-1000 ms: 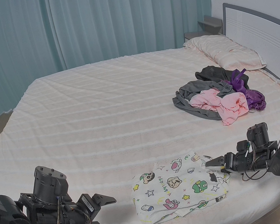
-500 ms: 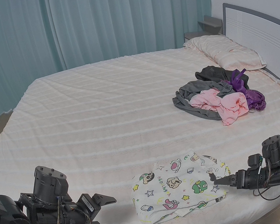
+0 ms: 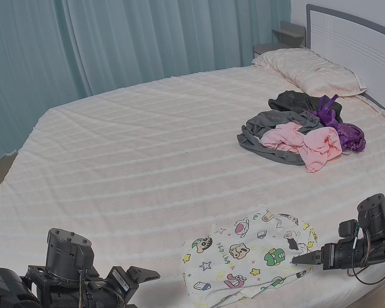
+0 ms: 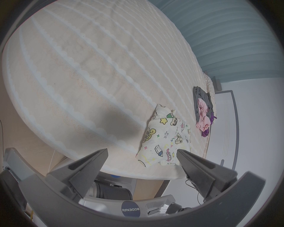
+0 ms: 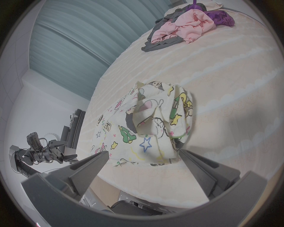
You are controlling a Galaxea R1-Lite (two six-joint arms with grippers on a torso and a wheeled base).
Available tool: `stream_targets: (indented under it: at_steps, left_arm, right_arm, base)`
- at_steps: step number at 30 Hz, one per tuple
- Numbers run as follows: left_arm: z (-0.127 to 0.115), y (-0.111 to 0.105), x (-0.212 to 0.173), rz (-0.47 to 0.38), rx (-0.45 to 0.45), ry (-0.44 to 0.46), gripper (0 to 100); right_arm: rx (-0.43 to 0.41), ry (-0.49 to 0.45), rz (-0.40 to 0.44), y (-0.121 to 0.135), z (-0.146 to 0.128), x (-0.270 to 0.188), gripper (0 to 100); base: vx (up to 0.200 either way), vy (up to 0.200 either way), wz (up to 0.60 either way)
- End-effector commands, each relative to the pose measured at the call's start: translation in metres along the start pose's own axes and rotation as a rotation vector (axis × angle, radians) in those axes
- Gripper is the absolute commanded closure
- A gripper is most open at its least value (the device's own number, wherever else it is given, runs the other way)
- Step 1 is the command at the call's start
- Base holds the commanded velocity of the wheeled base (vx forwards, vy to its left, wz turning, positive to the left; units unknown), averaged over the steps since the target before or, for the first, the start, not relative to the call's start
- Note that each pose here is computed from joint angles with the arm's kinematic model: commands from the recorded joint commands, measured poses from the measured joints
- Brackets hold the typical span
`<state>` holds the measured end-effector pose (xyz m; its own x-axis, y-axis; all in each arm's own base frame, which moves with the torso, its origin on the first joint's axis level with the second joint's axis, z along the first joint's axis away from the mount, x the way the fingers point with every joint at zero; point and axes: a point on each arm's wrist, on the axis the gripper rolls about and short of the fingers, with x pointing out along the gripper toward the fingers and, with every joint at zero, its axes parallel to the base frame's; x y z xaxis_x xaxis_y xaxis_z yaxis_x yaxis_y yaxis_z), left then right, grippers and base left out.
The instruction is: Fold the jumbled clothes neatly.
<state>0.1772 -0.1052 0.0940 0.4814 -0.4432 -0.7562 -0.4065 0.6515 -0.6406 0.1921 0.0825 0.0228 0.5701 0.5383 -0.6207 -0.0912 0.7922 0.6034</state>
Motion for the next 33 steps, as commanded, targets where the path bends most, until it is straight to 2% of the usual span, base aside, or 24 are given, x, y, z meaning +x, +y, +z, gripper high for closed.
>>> stream_targets:
  at_steps: [1,10,18,19,33]
  left_arm:
    - [0.0,0.0,0.0,0.001,0.0,0.0,0]
    - [0.0,0.0,0.0,0.001,0.0,0.0,0]
    - [0.0,0.0,0.0,0.001,0.0,0.0,0]
    - [0.0,0.0,0.0,0.001,0.0,0.0,0]
    - [0.0,0.0,0.0,0.001,0.0,0.0,0]
  right_arm:
    - [-0.011,0.01,0.005,0.002,0.0,0.005,0]
    - [-0.052,0.022,-0.005,-0.001,0.003,0.019,0]
    - [-0.051,0.012,-0.008,-0.002,0.005,0.018,0]
    - [-0.05,0.011,-0.009,-0.003,0.005,0.018,100]
    - [-0.048,0.021,-0.017,-0.004,-0.003,0.003,100]
  base:
    - [0.0,0.0,0.0]
    - [0.0,0.0,0.0]
    - [0.0,0.0,0.0]
    - [0.0,0.0,0.0]
    - [0.0,0.0,0.0]
